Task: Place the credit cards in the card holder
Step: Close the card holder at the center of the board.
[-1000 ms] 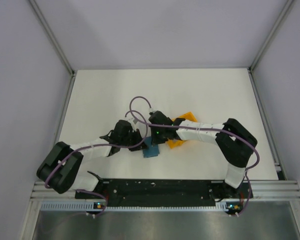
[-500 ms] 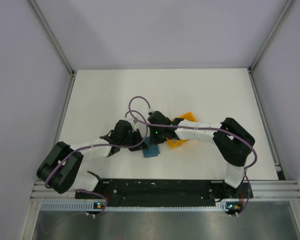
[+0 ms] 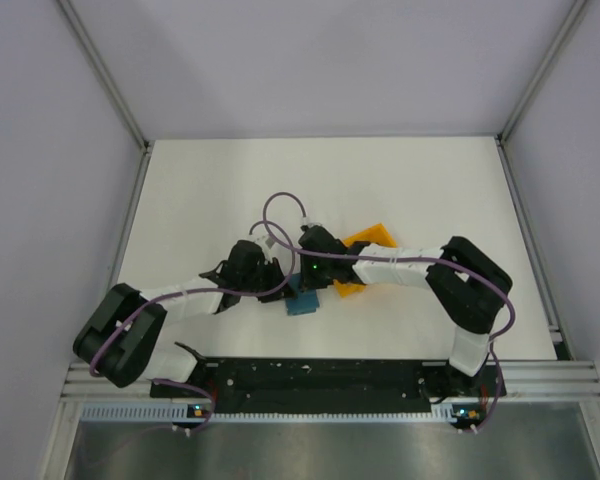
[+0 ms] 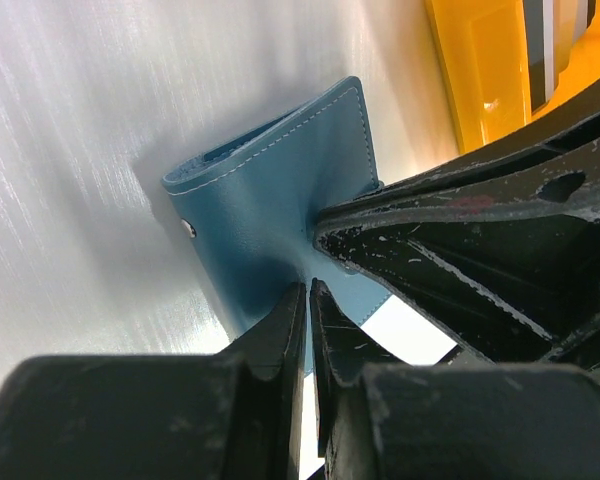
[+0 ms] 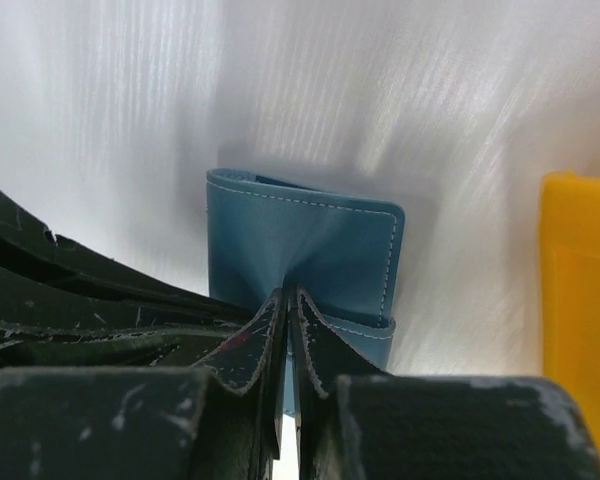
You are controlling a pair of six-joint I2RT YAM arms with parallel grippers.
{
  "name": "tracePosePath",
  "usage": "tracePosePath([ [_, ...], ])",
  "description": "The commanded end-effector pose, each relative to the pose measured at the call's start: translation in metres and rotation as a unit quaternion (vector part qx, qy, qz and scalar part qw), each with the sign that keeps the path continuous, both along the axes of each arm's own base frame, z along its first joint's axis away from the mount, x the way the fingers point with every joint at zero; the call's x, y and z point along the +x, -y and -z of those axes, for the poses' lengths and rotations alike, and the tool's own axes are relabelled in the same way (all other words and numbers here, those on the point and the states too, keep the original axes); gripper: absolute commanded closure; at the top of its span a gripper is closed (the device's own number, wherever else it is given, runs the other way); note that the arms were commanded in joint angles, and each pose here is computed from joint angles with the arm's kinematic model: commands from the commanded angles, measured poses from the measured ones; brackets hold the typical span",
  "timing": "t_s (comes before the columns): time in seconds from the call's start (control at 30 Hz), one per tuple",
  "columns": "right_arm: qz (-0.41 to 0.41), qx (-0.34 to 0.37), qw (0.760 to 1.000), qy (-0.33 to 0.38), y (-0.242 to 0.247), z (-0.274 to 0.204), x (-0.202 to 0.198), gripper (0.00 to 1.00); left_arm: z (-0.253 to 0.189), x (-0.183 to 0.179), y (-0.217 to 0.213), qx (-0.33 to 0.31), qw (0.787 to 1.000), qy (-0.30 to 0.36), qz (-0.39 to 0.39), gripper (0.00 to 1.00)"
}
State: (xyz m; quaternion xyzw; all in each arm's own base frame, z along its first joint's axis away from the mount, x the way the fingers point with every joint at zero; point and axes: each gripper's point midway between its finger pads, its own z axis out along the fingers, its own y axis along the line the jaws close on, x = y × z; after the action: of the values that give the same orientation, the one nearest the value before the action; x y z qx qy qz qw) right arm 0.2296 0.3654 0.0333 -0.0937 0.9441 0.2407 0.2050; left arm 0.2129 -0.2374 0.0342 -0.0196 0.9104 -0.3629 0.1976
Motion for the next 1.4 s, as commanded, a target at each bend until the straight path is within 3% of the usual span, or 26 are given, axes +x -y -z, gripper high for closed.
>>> tracePosePath([
  [0.0, 0.007, -0.027, 1.000, -0.002, 0.016, 0.013, -0.006, 0.92, 0.003, 0.000, -0.003, 0.005, 1.000, 0.009, -0.005, 0.90],
  [0.4, -0.029, 0.056, 0.994, 0.093, -0.010, -0.078, 0.019, 0.70, -0.003, 0.002, -0.007, 0.008, 1.000, 0.023, -0.014, 0.90],
  [0.87, -0.013, -0.053, 0.997, 0.060, 0.015, -0.055, 0.004, 0.69, -0.025, 0.010, -0.022, 0.011, 0.996, 0.062, -0.067, 0.87],
  [1.1, -0.013, -0.084, 0.994, 0.063, 0.007, -0.048, 0.002, 0.68, -0.019, 0.013, -0.063, 0.054, 0.983, 0.063, -0.164, 0.90],
  [1.2, -0.001, -0.104, 0.992, 0.071, 0.011, -0.044, 0.005, 0.67, -0.017, 0.012, -0.077, 0.062, 0.978, 0.062, -0.190, 0.83],
  [1.27, 0.012, -0.110, 0.990, 0.086, 0.016, -0.049, 0.009, 0.53, -0.017, 0.017, -0.088, 0.075, 0.971, 0.073, -0.214, 0.75],
  [1.37, 0.022, -0.114, 0.988, 0.105, 0.019, -0.056, 0.014, 0.43, -0.022, 0.022, -0.093, 0.088, 0.968, 0.082, -0.220, 0.63],
])
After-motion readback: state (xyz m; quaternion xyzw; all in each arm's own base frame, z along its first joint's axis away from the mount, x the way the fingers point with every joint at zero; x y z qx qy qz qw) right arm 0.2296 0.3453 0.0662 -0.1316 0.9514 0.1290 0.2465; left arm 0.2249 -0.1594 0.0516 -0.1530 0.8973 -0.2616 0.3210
